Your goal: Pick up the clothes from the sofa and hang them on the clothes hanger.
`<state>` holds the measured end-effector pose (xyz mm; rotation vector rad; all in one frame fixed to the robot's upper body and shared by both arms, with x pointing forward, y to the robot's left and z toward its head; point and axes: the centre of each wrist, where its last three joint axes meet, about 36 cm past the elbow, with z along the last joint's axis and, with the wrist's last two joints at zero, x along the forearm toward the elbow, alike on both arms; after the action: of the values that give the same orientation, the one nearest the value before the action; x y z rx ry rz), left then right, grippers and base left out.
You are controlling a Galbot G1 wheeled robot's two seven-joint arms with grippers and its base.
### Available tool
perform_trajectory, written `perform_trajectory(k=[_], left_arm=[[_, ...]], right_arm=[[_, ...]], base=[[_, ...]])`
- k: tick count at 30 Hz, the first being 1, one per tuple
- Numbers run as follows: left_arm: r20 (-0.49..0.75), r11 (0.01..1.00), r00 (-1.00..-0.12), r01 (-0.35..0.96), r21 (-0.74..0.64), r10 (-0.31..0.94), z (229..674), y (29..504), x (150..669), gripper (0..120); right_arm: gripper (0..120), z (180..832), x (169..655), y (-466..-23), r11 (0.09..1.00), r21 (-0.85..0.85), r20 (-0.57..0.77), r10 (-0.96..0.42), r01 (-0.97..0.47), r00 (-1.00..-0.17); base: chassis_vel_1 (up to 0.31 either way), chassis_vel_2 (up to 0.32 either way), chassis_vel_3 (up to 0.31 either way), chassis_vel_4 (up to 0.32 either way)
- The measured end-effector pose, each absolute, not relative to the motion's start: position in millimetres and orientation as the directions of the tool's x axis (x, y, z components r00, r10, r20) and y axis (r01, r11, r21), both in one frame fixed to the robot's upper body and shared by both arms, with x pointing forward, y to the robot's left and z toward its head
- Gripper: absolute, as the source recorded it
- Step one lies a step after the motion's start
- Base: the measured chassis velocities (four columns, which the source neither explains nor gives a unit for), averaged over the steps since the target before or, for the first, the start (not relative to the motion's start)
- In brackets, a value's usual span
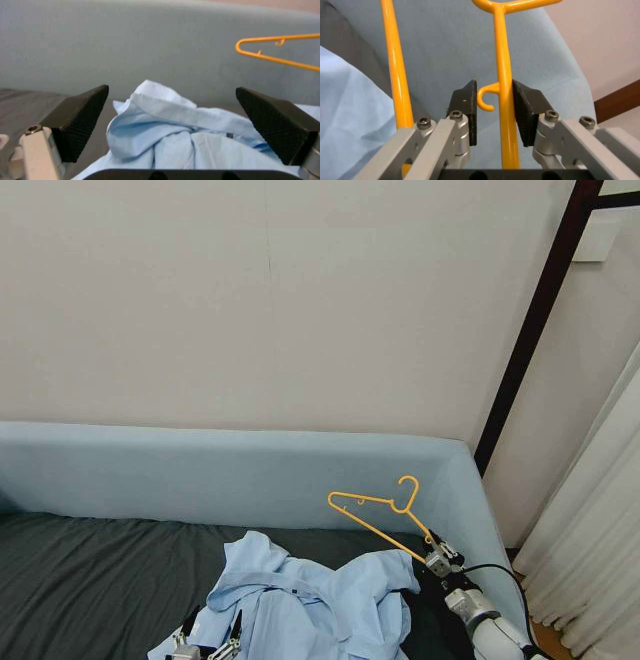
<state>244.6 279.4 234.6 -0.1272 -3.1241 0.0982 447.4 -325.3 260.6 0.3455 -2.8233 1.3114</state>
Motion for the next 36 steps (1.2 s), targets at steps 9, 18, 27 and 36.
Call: perform_trajectory(k=[9,18,27,36], left_arm=[[0.113,0.999,-0.993,0.02,-0.032,0.024,244.7,273.7,251.5,100],[0.166,0.997,-0.986,0.003,-0.077,0.016,242.2,289.6,270.1,100],[0.259,0.987,-0.966,-0.016,-0.161,0.027,252.0,307.6,303.9,100],[0.213,0.993,-0.974,0.098,0.068,0.082,252.5,324.0,331.0,98]], right_arm=[[22,265.3,413.6,-318.8,0.632,-0.752,0.063,-0.216,-0.189,-0.974],[22,271.0,401.8,-306.8,0.632,-0.751,0.035,-0.249,-0.19,-0.968],[22,256.7,399.5,-296.3,0.629,-0.75,0.039,-0.27,-0.207,-0.962],[22,253.6,406.2,-295.8,0.624,-0.753,0.04,-0.273,-0.208,-0.961]], base=[[0.0,0.0,0.0,0.0],[0.0,0.0,0.0,0.0],[0.0,0.0,0.0,0.0],[0.0,0.0,0.0,0.0]])
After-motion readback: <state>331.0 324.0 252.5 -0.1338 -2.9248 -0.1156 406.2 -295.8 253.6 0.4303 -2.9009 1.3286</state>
